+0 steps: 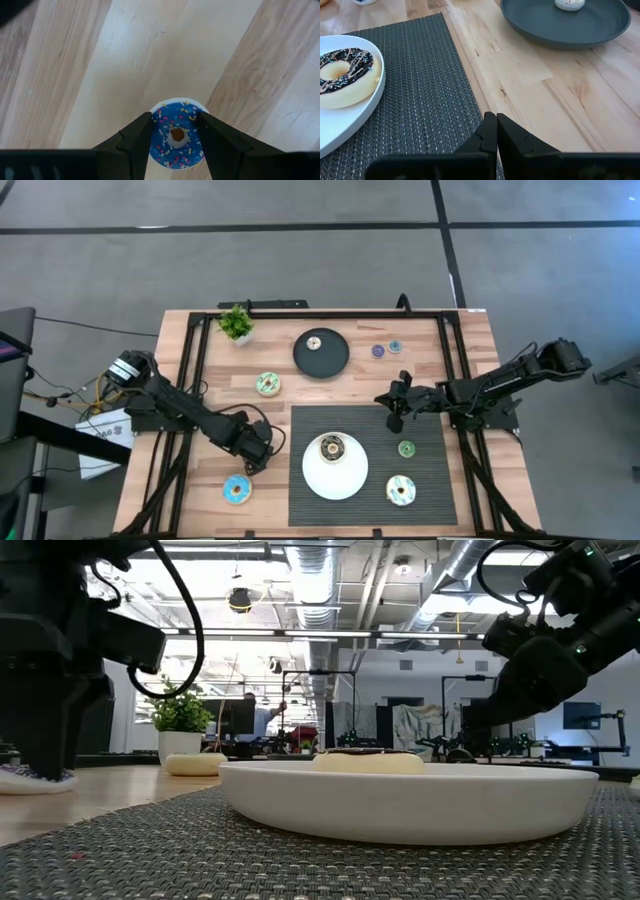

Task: Pick & Place donuts
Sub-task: Put the small blue donut on the black plate

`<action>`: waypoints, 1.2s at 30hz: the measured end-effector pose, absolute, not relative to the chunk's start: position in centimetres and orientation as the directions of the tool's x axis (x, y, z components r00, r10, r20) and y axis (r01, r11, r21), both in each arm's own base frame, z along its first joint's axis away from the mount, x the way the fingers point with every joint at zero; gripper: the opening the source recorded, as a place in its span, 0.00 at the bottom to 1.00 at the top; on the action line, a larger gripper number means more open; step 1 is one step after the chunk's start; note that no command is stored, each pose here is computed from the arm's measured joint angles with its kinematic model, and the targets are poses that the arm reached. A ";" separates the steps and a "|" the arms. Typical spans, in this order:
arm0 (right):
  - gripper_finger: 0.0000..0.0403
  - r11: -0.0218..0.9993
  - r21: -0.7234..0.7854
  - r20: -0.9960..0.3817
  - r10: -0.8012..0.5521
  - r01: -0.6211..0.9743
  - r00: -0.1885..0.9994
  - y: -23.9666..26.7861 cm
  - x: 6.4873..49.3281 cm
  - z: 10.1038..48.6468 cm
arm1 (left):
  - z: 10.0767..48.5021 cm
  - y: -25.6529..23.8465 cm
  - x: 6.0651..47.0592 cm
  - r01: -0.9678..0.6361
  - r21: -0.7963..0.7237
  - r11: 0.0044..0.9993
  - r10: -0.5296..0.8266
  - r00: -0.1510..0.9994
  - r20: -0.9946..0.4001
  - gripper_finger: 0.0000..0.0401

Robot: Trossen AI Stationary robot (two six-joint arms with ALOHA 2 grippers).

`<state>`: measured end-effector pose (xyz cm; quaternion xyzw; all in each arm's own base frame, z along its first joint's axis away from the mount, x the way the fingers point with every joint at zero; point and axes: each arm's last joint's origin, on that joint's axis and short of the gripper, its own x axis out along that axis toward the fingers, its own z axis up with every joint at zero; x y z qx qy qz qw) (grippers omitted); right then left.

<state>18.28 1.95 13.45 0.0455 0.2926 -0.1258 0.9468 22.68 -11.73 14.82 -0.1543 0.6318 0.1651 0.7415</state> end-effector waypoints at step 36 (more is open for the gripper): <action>0.00 0.964 0.013 -0.565 -0.212 0.265 0.797 1.9 18.3 13.5 | 15.4 -11.4 23.2 -0.459 -0.052 0.887 0.003 0.119 -0.993 0.78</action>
